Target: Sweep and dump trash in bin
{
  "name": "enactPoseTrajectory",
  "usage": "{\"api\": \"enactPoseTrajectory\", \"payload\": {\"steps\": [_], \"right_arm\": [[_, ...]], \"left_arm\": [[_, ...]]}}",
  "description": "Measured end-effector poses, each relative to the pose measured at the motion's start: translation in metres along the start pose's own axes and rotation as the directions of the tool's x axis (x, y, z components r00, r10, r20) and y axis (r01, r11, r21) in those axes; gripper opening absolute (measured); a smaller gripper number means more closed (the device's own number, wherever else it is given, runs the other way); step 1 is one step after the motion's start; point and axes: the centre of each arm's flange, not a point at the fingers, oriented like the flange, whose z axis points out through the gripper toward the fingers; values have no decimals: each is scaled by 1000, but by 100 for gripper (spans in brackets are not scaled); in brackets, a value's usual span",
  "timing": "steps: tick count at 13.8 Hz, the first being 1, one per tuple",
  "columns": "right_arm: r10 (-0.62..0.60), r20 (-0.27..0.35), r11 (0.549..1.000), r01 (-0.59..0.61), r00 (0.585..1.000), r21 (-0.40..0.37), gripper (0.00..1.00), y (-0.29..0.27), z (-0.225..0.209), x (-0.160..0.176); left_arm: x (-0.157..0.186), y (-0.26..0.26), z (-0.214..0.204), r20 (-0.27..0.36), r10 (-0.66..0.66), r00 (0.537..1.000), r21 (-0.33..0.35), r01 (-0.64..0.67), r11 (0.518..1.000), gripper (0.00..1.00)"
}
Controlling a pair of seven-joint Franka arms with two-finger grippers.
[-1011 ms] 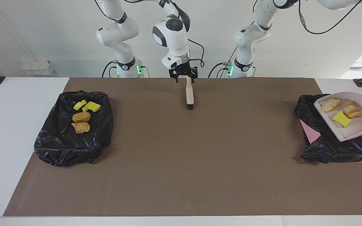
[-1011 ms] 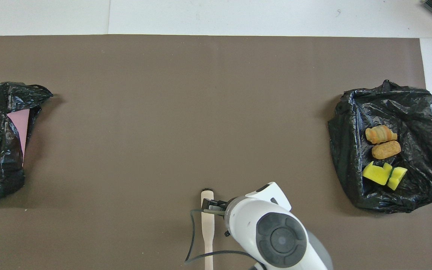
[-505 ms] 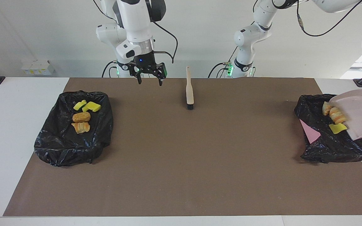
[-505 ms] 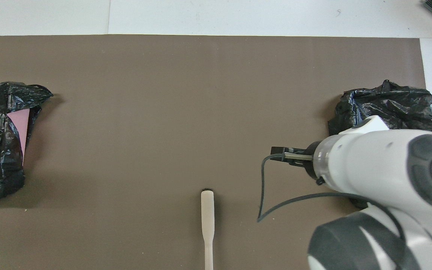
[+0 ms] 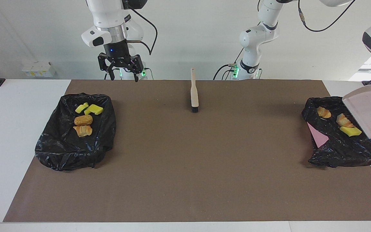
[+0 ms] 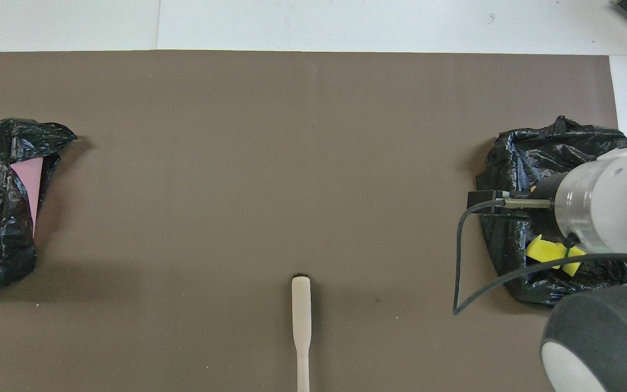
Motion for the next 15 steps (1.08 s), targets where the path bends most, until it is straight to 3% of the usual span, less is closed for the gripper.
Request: {"api": "enactPoseTrajectory", "payload": {"steps": [4,8,12,15], "right_arm": [[17,14,1000,-17,1000,-10,100,11,-4,9],[17,16,1000,-17,1000,-11,100,11,-5,11],[21,33,1000,-20,999,-18,100,15,-18,16],[17,64,1000,-15,998,-23,100,31,-19,27]], "left_arm": [[47,4,-68,-49,-146,988,-106,140,984,33],[101,12,-104,-144,-387,911,-275,339,900,33],[166,18,-168,-166,-647,744,-422,539,729,33],[215,26,-220,-157,-815,558,-572,621,536,33]]}}
